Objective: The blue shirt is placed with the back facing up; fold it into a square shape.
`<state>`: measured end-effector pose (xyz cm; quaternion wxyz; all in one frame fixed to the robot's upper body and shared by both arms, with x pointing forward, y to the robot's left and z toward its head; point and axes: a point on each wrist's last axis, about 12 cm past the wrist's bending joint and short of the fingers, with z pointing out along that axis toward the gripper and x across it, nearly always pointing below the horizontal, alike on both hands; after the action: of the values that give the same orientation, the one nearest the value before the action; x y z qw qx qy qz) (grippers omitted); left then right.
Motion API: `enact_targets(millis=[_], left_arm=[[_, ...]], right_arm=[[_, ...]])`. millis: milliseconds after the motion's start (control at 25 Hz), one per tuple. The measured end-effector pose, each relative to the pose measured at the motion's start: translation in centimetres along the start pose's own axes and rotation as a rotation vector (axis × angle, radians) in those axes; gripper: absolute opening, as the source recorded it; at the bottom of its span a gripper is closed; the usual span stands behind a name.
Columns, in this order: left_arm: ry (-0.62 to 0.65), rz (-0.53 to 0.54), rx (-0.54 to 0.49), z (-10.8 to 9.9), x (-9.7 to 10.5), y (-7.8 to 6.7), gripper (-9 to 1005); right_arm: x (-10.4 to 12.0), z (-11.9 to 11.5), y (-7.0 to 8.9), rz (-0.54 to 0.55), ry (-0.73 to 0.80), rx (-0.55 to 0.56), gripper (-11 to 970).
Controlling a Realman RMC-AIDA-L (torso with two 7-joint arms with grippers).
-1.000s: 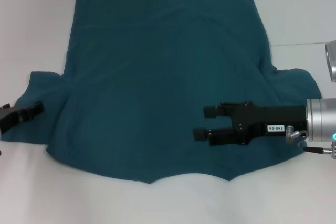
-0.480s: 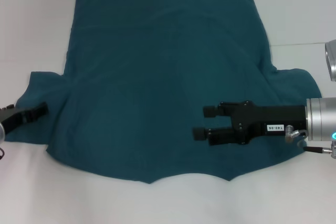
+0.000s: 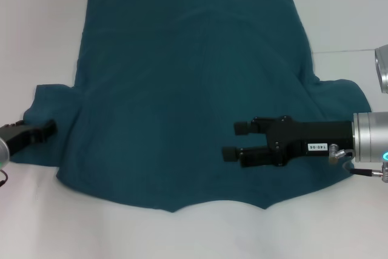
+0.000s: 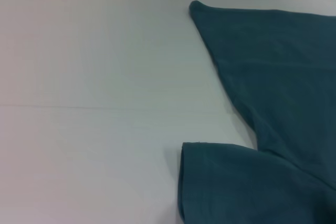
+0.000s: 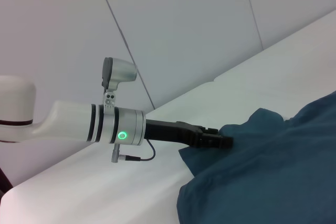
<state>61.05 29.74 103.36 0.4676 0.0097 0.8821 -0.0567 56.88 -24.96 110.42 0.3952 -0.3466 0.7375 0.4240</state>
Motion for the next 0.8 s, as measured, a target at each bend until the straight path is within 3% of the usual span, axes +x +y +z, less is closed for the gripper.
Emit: enact_targets(millis=[280, 480, 600, 800], left_arm=[[0.002, 0.003, -0.002, 0.0, 0.0, 0.02, 713], [0.001, 0.004, -0.003, -0.01, -0.03, 0.05, 515], [0.001, 0.005, -0.003, -0.01, -0.03, 0.04, 269], [0.002, 0.007, -0.002, 0.01, -0.02, 0.01, 42]], right_arm=[[-0.05, 0.03, -0.01, -0.001, 0.0, -0.001, 900], [-0.06, 0.01, -0.02, -0.001, -0.002, 0.0, 900], [-0.07, 0.0, -0.03, 0.0, -0.003, 0.001, 900], [-0.07, -0.03, -0.04, 0.0, -0.005, 0.002, 899]])
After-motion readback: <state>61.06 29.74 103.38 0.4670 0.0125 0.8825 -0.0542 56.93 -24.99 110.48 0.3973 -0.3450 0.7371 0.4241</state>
